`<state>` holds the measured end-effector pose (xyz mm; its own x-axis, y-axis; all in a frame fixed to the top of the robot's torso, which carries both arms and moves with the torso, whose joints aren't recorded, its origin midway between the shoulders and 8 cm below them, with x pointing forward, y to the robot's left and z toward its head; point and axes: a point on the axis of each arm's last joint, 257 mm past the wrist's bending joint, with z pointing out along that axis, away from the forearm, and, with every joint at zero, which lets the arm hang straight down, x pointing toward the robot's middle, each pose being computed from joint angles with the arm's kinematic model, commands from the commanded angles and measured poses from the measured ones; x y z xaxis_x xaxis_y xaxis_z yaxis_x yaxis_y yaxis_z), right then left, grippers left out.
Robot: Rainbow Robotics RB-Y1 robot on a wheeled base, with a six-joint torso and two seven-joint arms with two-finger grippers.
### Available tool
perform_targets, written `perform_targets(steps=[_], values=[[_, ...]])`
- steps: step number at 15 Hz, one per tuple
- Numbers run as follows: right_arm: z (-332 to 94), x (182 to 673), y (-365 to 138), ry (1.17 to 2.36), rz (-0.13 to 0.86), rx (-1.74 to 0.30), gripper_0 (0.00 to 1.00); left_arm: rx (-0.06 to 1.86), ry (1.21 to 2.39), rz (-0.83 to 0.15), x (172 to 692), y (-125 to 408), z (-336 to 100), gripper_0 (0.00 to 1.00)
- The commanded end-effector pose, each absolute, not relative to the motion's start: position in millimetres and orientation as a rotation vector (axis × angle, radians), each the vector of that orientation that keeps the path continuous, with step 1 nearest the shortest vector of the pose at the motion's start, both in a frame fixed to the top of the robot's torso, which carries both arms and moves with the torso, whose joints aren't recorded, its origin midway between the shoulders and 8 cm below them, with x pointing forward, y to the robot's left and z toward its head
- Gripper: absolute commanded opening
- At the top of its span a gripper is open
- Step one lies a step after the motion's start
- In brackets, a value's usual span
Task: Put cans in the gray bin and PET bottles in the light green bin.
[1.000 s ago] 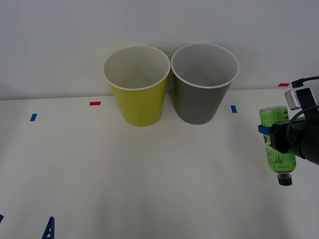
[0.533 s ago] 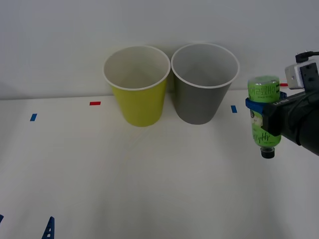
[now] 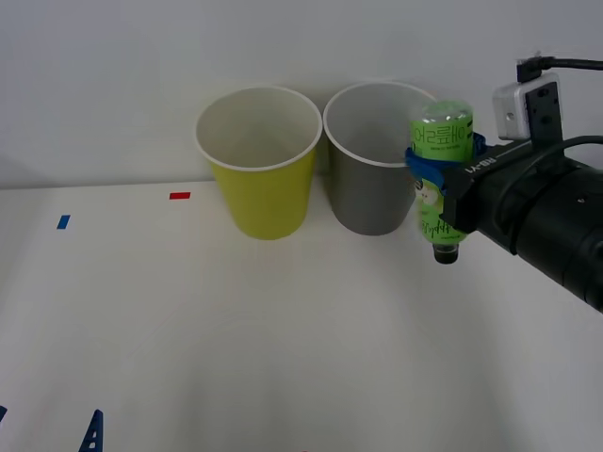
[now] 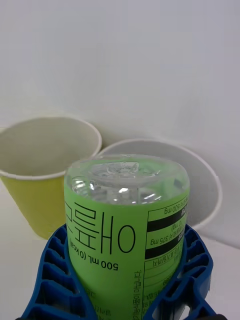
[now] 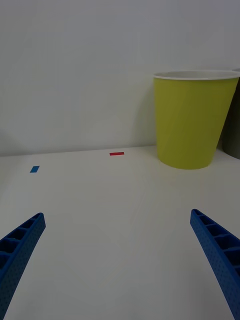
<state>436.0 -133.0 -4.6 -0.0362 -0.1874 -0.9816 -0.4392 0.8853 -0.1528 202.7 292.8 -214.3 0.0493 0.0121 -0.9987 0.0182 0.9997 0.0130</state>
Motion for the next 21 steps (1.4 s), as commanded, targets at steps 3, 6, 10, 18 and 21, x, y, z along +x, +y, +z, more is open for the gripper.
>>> perform_targets(steps=[3,6,10,18,21], values=[[55.0,441.6,-73.7,1.453,0.331,-0.54,0.0,0.024,1.521,-0.005,202.7,292.8,-214.3,1.0],[80.8,436.2,-40.9,1.382,0.33,-0.568,0.0,0.024,1.521,-0.005,202.7,292.8,-214.3,1.0],[103.6,431.7,-7.9,1.351,0.386,-0.565,0.0,0.024,1.521,-0.005,202.7,292.8,-214.3,1.0],[123.9,487.7,51.2,1.291,0.426,-0.583,0.0,0.024,1.521,-0.005,202.7,292.8,-214.3,1.0],[126.4,507.2,71.7,1.259,0.438,-0.577,0.0,0.024,1.521,-0.005,202.7,292.8,-214.3,1.0]])
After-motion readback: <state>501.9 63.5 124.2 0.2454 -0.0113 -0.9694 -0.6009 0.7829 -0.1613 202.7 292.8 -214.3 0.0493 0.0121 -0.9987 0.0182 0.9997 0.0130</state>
